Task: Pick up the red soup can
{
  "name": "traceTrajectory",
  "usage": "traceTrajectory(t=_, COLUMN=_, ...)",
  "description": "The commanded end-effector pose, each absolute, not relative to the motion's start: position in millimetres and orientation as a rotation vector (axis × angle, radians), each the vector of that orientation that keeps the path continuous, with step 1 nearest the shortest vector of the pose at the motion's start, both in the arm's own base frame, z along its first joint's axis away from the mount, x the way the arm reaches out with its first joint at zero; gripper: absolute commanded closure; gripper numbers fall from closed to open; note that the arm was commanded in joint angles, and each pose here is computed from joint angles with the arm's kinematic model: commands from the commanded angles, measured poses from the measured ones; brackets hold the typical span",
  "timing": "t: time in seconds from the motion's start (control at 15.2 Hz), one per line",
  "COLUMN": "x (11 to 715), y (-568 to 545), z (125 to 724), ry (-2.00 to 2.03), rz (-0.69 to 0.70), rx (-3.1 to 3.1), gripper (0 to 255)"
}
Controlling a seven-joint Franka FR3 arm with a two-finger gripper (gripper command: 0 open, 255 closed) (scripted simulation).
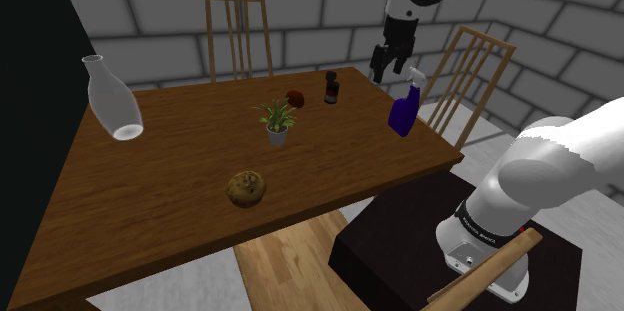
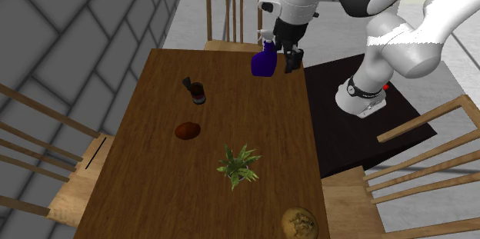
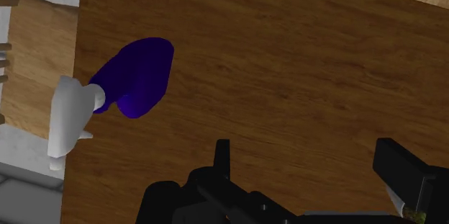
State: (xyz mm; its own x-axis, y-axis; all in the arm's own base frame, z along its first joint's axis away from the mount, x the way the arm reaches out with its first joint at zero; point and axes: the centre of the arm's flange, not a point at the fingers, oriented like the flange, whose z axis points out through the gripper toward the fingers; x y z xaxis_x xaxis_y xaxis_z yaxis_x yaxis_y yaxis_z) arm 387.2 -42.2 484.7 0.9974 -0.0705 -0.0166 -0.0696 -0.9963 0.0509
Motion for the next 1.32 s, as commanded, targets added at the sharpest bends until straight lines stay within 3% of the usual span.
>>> traceTrajectory(t=0.0, x=409, y=-50, z=472, ry=-0.126, rz=-0.009, rx=3.091, gripper=0)
traceTrajectory(t=1.25, x=597, y=-139, z=351, ry=-0.285, rz=0.139, rx=3.102, gripper=0)
